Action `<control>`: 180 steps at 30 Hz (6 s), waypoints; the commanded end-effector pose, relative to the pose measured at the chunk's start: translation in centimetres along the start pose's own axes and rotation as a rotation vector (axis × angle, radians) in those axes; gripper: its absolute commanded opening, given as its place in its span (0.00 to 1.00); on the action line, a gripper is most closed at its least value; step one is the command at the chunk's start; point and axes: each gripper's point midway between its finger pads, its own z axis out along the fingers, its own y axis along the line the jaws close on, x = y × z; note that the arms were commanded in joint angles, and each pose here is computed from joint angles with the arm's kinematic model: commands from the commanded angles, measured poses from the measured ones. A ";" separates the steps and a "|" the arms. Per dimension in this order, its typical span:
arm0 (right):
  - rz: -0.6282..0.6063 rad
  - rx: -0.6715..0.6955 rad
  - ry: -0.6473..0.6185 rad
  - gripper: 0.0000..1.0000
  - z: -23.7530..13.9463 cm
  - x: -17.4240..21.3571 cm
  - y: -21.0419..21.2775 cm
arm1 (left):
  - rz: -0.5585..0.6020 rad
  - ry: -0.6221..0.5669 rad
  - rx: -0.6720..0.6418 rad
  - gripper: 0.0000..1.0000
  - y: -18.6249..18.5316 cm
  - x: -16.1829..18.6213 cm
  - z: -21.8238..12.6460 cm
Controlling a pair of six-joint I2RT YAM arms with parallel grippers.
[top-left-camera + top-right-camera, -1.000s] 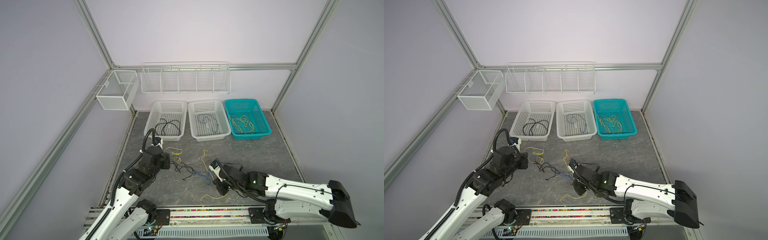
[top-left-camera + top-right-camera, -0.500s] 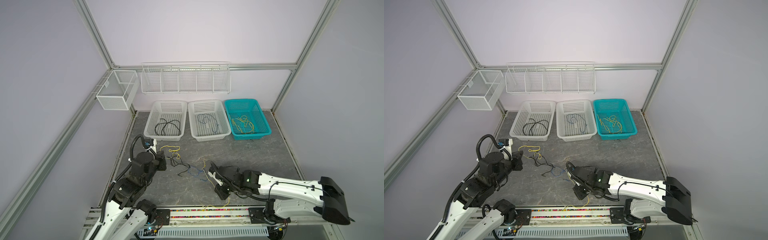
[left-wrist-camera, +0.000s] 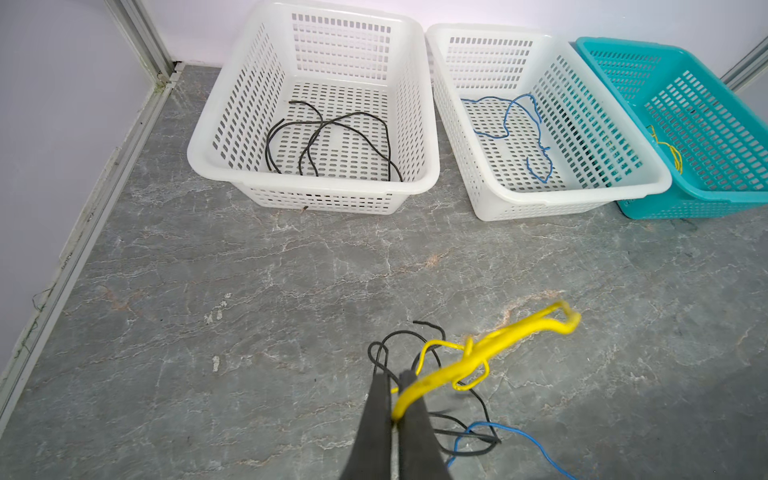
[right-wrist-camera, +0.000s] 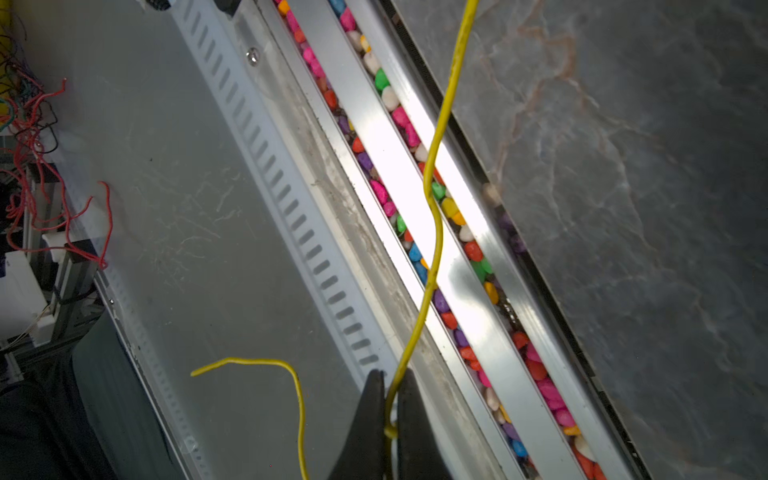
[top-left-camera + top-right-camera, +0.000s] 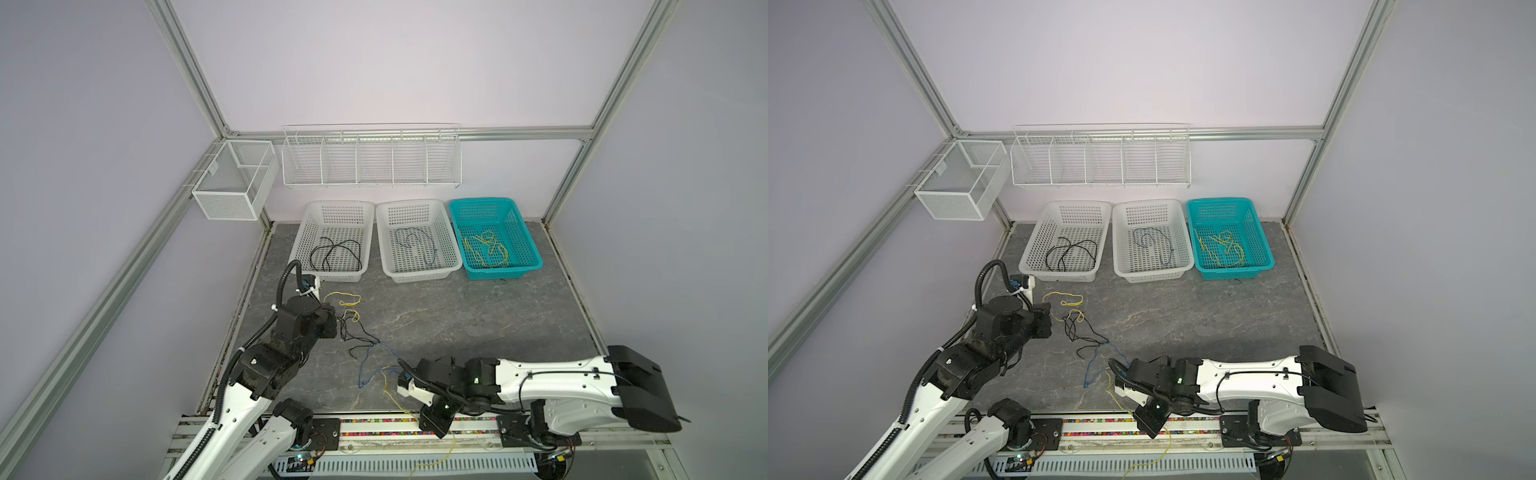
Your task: Untangle the cables
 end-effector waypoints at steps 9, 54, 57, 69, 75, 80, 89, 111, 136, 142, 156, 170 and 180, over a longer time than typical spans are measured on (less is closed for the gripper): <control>-0.088 -0.307 -0.080 0.07 -3.0 -0.7 6.4 | -0.020 -0.016 -0.047 0.00 0.8 -1.0 -0.4; 0.471 0.686 -0.886 0.07 -34.9 -8.6 -15.9 | -0.015 0.114 0.195 0.90 -4.1 0.7 1.5; 0.586 0.691 -0.924 0.06 -37.2 -9.3 -19.5 | -0.001 0.102 0.132 0.94 -2.8 1.2 1.9; 0.985 0.732 -0.943 0.07 -41.5 -10.1 -34.4 | -0.020 0.059 -0.006 1.00 -0.3 1.4 2.5; 1.030 0.802 -0.928 0.07 -42.8 -10.8 -38.8 | -0.021 0.053 -0.002 1.00 -0.3 1.4 2.6; 1.038 0.793 -0.838 0.07 -42.1 -12.0 -41.9 | -0.018 0.053 -0.005 1.00 -0.3 1.4 2.6; 1.035 0.748 -0.745 0.07 -39.2 -13.1 -44.7 | -0.015 0.056 -0.003 1.00 -0.3 1.5 2.7; 0.984 0.733 -0.587 0.24 -35.6 -14.1 -45.2 | -0.013 0.046 -0.011 1.00 -0.1 1.4 2.5; 0.756 0.760 -0.650 0.49 -31.1 -12.7 -33.9 | -0.012 0.056 0.005 1.00 -0.4 1.6 2.5; 0.740 0.803 -0.562 0.49 -29.7 -12.7 -35.9 | -0.012 0.058 0.005 1.00 -0.4 1.7 2.6; 0.737 0.850 -0.442 0.43 -27.8 -13.8 -39.4 | -0.011 0.058 0.005 1.00 -0.4 1.7 2.6; 0.758 0.858 -0.399 0.21 -26.5 -13.6 -41.3 | -0.017 0.035 0.013 0.99 -0.3 1.4 2.1; 0.792 0.827 -0.472 0.07 -28.7 -14.6 -42.5 | -0.015 0.035 0.012 1.00 -0.3 1.4 2.1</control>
